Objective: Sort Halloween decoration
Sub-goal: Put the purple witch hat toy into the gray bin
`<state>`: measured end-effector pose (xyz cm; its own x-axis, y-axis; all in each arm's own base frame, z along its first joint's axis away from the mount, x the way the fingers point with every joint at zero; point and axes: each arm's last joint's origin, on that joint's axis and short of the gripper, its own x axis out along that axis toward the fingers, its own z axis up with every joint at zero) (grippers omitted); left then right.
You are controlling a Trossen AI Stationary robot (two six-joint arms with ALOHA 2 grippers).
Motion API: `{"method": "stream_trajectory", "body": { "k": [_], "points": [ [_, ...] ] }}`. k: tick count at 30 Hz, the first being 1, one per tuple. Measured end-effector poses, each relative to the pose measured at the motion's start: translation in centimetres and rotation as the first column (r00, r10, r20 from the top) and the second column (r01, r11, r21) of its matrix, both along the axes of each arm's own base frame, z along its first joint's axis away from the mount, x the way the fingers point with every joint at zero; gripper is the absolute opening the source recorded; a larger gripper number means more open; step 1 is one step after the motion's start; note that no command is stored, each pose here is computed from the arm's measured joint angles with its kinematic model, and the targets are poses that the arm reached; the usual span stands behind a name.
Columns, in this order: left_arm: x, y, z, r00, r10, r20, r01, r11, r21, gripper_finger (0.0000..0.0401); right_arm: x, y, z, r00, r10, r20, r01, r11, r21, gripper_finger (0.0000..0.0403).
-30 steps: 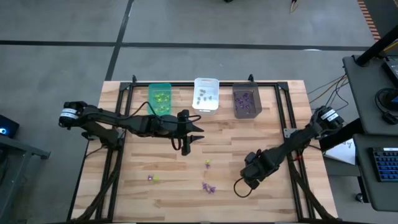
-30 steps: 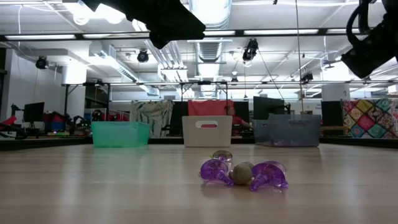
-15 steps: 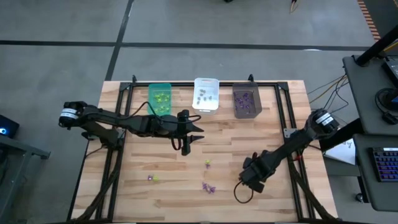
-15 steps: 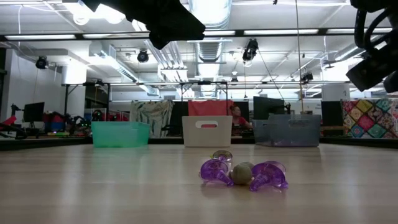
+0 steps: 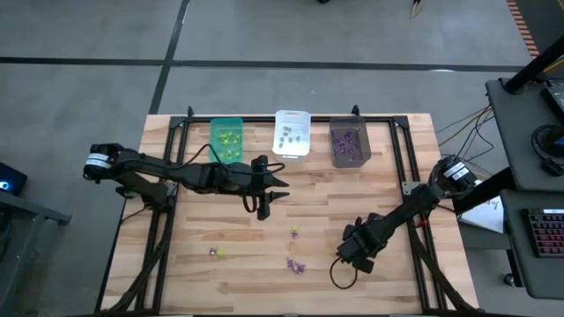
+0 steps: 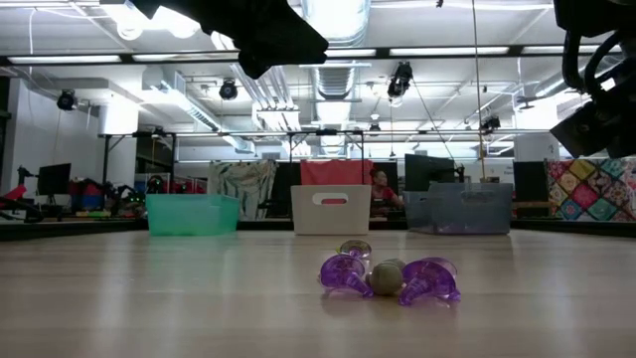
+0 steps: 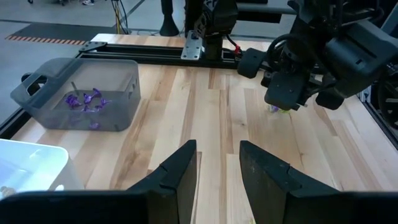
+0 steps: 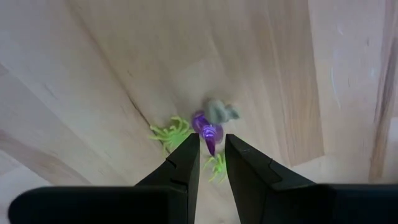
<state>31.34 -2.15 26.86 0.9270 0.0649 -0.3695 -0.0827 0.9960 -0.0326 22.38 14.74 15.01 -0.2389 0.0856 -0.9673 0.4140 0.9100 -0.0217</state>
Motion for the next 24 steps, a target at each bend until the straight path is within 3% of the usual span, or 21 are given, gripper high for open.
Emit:
{"method": "stream_trajectory", "body": {
  "k": [13, 24],
  "points": [
    [0.01, 0.00, -0.01, 1.000, 0.000, 0.000, 0.000, 1.000, 0.000, 0.0104, 0.11, 0.04, -0.01, 1.000, 0.008, 0.017, -0.008, 1.000, 0.000, 0.0014],
    [0.01, 0.00, -0.01, 1.000, 0.000, 0.000, 0.000, 1.000, 0.000, 0.0104, -0.10, -0.11, 0.71, 1.000, 0.005, 0.030, -0.005, 1.000, 0.008, 0.0009]
  ]
}}
